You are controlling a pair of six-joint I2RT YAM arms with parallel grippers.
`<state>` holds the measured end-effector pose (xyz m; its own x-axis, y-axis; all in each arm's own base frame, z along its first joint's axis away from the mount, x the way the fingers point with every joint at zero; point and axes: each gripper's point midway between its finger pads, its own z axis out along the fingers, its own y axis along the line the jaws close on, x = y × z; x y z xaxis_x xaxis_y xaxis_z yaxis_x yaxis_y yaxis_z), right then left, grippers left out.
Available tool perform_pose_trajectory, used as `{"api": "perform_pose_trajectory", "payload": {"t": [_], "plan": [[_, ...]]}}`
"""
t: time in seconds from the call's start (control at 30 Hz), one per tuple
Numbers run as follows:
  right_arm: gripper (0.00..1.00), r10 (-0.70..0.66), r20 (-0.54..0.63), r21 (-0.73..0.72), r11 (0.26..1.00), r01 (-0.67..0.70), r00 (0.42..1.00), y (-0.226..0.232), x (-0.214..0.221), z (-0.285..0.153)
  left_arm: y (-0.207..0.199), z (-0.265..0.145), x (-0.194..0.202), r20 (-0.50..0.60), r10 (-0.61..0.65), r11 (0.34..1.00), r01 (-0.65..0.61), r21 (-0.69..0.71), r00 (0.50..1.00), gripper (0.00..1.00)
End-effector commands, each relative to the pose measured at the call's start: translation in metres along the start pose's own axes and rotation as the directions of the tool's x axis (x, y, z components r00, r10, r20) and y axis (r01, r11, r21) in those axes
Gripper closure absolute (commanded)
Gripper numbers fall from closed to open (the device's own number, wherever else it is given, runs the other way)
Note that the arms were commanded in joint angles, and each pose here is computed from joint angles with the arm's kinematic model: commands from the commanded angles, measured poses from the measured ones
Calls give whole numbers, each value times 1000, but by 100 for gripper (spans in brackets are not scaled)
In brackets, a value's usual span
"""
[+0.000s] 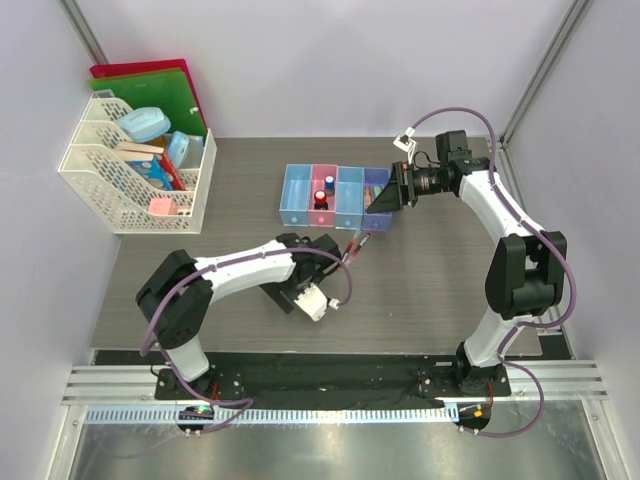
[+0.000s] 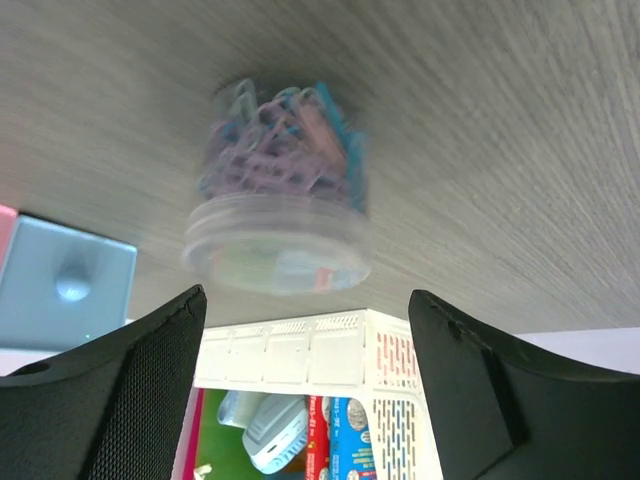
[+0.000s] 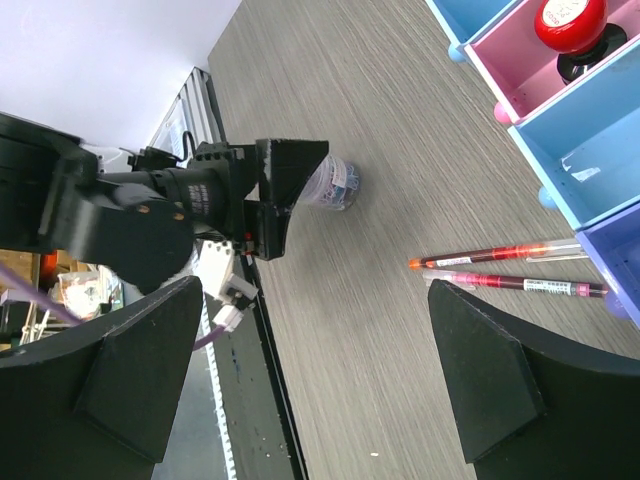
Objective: Sort the stationery into containers
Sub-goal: Place the stationery at the center of the board, then pick up the stationery from the center of the board.
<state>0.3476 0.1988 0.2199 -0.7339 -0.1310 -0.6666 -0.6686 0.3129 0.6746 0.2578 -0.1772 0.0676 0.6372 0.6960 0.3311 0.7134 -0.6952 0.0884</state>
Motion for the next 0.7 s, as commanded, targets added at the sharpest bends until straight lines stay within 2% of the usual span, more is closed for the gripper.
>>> {"api": "perform_pose_trajectory", "payload": {"t": [0.0,0.03,0.07,0.13,0.17,0.23,0.3,0.37,0.4,0.47,0.5,0.6,0.67], "plan": [[0,-72,40,-18,997,73,997,21,-15,-9,35,-43,8,103,-152,982,162,-94,983,18],[0,-74,40,-18,997,75,996,21,-15,-9,35,-50,13,143,-220,969,233,-81,965,18],[0,-75,41,-16,997,76,996,21,-16,-9,47,-68,12,221,-251,953,281,-115,942,18],[1,-80,44,-15,997,81,996,23,-17,-10,47,-77,15,293,-308,932,348,-97,905,17],[0,-82,44,-17,996,83,996,24,-17,-10,49,-87,6,377,-333,917,389,-82,864,15],[0,-88,46,-18,996,89,995,26,-18,-10,46,-89,1,457,-368,900,433,-42,810,13],[0,-89,49,-17,996,90,995,27,-18,-12,40,-87,-11,532,-420,876,481,27,735,10],[0,-96,51,-12,995,97,994,28,-19,-13,37,-80,-19,567,-461,856,510,82,683,9],[0,-97,51,-11,995,98,994,29,-18,-13,36,-77,-25,597,-502,834,533,143,625,8],[0,-106,54,-11,994,107,993,32,-19,-14,33,-69,-30,615,-541,812,545,207,573,5],[0,-109,54,-9,994,110,993,32,-18,-14,34,-66,-31,630,-576,787,562,254,521,4],[0,-113,55,6,994,113,992,32,-18,-16,36,-56,-28,636,-628,740,597,310,449,1],[0,-114,55,14,993,113,992,32,-18,-16,36,-47,-30,635,-644,727,599,336,427,0]]}}
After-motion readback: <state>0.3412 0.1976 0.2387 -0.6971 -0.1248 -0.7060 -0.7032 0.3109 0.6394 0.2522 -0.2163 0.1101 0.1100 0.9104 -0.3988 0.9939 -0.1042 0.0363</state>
